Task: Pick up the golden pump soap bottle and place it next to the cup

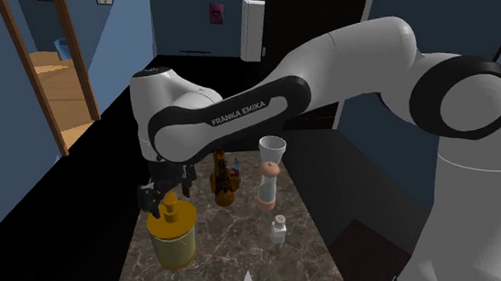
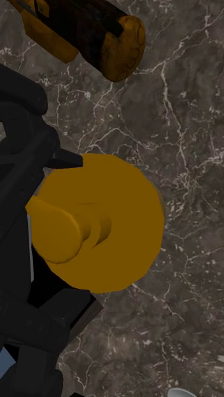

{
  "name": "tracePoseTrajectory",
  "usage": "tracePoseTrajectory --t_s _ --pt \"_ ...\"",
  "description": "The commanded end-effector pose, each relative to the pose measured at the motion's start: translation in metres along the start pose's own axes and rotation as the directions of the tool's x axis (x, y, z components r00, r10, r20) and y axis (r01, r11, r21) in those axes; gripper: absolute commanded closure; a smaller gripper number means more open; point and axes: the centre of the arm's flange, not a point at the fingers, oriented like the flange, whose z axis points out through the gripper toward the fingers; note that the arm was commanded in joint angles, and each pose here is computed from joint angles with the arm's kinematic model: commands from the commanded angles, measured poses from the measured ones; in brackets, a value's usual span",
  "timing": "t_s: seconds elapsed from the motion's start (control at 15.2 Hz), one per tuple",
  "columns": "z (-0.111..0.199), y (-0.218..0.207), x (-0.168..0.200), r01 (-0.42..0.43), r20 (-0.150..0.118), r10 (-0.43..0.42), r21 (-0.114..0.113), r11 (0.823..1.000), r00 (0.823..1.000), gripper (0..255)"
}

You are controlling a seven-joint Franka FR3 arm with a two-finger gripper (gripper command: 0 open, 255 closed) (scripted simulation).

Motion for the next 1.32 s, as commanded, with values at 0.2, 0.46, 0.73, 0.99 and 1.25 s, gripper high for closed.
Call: tracePoseTrajectory --t_s 0.2,0.46,0.73,0.99,1.25 --pt "0.002 0.0 0.0 0.0 -0.001 0.0 0.0 1.0 1.0 0" --pt "0.002 0.0 0.0 0.0 0.0 0.0 0.0 1.0 1.0 255" --pt "0.002 0.0 0.0 0.0 0.0 0.0 0.0 1.0 1.0 255" --pt "0.002 0.0 0.0 0.0 -0.001 0.0 0.0 1.0 1.0 255" --pt "-0.019 0.0 0.0 0.0 -0.001 0.0 0.0 1.0 1.0 255"
